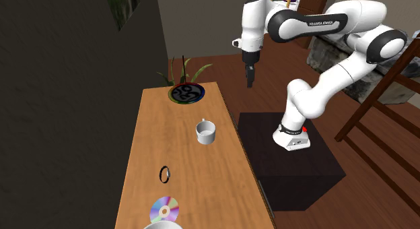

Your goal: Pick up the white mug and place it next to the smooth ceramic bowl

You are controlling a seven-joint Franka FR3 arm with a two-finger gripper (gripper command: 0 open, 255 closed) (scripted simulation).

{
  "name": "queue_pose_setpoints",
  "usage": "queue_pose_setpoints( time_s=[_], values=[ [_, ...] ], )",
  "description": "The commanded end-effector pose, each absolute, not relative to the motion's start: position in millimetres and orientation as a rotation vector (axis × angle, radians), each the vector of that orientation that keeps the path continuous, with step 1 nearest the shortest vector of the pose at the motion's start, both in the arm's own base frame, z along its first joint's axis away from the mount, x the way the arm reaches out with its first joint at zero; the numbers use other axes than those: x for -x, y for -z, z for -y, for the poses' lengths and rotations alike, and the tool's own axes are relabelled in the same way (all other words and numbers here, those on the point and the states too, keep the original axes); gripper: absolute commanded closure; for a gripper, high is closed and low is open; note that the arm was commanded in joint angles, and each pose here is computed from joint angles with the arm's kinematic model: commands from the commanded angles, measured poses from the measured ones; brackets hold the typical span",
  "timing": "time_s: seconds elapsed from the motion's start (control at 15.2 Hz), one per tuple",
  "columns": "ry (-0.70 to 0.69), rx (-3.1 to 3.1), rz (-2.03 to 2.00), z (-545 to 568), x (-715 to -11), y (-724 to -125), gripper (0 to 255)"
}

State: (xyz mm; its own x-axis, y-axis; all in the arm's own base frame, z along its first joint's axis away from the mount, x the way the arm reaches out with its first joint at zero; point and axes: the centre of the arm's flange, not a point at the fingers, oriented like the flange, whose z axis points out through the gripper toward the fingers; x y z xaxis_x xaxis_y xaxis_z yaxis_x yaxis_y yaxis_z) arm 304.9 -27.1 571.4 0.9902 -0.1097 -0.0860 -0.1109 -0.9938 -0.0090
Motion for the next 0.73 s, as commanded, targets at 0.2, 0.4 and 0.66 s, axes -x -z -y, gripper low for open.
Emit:
queue_pose_setpoints(
  time_s=[0.2,0.4,0.66],
  values=[
    [-0.122,3.129,-0.156,7,-329,-548,0],
    [-0.110,3.137,-0.140,-14,-354,-525,0],
    [-0.094,3.148,-0.117,-41,-386,-494,0]
  ],
)
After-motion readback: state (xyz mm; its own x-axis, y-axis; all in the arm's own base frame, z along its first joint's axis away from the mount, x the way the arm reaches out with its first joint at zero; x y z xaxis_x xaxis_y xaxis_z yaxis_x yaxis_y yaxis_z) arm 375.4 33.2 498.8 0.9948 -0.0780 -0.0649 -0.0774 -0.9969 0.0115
